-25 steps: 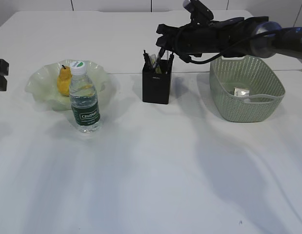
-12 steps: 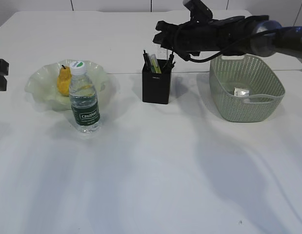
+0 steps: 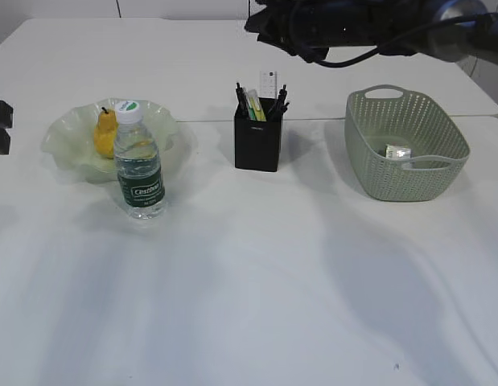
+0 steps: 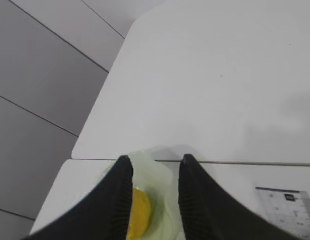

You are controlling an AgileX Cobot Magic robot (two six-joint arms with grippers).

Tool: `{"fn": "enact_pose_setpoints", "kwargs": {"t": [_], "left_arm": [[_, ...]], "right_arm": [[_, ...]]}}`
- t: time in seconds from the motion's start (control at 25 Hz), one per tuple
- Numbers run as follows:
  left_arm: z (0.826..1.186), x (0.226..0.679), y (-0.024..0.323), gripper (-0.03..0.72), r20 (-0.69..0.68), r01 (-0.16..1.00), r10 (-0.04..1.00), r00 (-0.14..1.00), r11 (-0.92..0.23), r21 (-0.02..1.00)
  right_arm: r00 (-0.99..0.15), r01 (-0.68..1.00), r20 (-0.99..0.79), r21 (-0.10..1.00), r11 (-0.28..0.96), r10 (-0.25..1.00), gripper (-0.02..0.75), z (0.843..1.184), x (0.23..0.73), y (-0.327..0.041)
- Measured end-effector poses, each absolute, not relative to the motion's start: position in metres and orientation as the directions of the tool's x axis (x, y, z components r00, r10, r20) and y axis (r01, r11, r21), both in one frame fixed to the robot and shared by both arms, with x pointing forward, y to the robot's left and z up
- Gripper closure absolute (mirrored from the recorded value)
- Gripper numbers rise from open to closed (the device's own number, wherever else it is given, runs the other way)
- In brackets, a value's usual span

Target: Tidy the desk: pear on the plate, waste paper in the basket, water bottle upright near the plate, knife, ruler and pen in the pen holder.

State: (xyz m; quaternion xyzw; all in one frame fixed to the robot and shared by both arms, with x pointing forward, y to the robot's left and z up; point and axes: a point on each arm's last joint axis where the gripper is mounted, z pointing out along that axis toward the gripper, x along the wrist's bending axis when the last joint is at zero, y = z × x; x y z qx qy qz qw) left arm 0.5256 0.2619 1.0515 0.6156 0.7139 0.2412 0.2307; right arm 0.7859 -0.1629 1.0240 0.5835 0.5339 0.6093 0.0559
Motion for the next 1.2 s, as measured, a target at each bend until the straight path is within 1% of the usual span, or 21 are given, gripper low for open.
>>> {"fn": "enact_pose_setpoints", "kwargs": {"t": [0.12, 0.32, 0.56, 0.88, 1.04, 1.2], "left_arm": [[1.054, 0.522, 0.263, 0.193, -0.029, 0.77, 0.989, -0.142, 0.128, 0.625], [1.078, 0.507, 0.266, 0.195, -0.049, 0.72, 0.989, -0.141, 0.136, 0.68], [1.102, 0.482, 0.275, 0.195, -0.019, 0.684, 0.988, -0.156, 0.122, 0.719], [1.133, 0.432, 0.29, 0.199, -0.005, 0.656, 0.977, -0.215, 0.148, 0.74], [1.147, 0.403, 0.298, 0.221, -0.015, 0.617, 0.973, -0.23, 0.158, 0.771], [1.143, 0.373, 0.306, 0.23, -0.01, 0.594, 0.97, -0.242, 0.157, 0.789]], "right_arm": [[-0.327, 0.546, 0.66, 0.716, -0.434, 0.677, 0.498, 1.042, 0.782, -0.171], [-0.344, 0.555, 0.674, 0.708, -0.437, 0.654, 0.498, 1.059, 0.778, -0.189], [-0.345, 0.542, 0.687, 0.702, -0.462, 0.64, 0.498, 1.08, 0.773, -0.208], [-0.37, 0.516, 0.687, 0.712, -0.477, 0.625, 0.498, 1.113, 0.761, -0.225], [-0.362, 0.529, 0.706, 0.693, -0.489, 0.608, 0.497, 1.126, 0.749, -0.228], [-0.351, 0.55, 0.717, 0.678, -0.487, 0.602, 0.497, 1.134, 0.732, -0.23]]}}
